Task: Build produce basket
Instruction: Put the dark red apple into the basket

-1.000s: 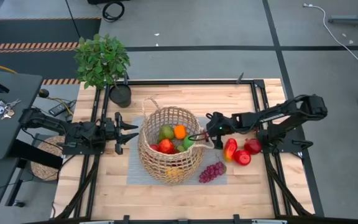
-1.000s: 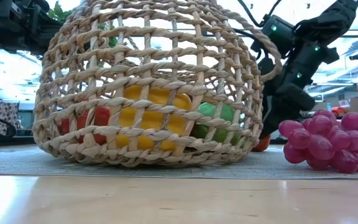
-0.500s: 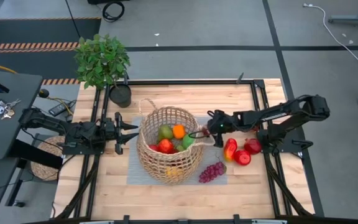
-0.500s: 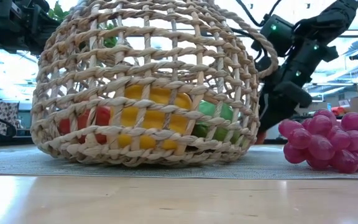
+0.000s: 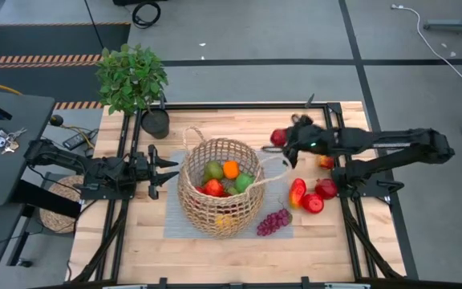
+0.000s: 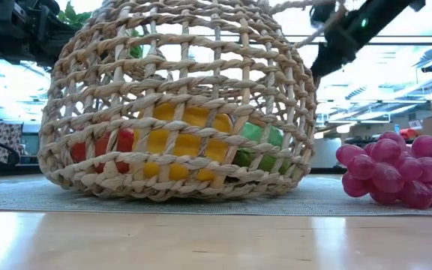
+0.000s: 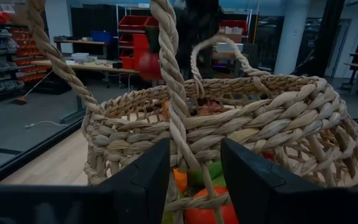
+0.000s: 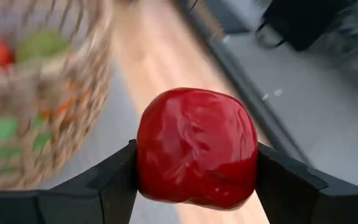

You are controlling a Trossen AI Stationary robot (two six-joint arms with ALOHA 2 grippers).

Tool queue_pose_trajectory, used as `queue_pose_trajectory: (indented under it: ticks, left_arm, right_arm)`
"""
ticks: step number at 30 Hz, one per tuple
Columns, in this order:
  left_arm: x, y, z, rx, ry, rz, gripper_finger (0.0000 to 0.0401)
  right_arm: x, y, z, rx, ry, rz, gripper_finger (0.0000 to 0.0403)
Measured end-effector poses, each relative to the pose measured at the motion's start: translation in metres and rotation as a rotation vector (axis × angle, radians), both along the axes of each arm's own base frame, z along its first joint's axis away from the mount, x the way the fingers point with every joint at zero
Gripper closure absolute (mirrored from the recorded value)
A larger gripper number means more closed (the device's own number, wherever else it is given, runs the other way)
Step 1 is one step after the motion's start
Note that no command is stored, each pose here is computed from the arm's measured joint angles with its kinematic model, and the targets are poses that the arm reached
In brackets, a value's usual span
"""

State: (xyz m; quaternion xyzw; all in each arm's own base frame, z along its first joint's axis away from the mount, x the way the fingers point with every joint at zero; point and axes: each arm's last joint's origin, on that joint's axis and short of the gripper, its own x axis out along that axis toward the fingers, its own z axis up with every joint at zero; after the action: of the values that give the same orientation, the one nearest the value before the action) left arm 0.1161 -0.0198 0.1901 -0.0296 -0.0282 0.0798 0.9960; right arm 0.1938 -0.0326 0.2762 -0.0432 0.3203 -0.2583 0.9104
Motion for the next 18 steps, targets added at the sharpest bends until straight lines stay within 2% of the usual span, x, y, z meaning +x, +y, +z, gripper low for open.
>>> queue_pose_trajectory:
  ticks: [5,8,13,18]
  left_arm:
    - [0.0,0.0,0.0,0.0,0.0,0.0,0.0249]
    - [0.0,0.0,0.0,0.0,0.0,0.0,0.0251]
    - [0.0,0.0,0.0,0.0,0.0,0.0,0.0253]
    - [0.0,0.0,0.0,0.0,0.0,-0.001,0.0249]
  right_arm:
    - [-0.025,0.005,0.036,-0.09,-0.2,-0.068,0.0124]
    - [-0.038,0.01,0.053,-0.108,-0.337,-0.055,0.0124]
    - [-0.049,0.024,0.072,-0.012,-0.552,0.188,0.0124]
    - [-0.045,0.042,0.07,0.069,-0.662,0.377,0.0123]
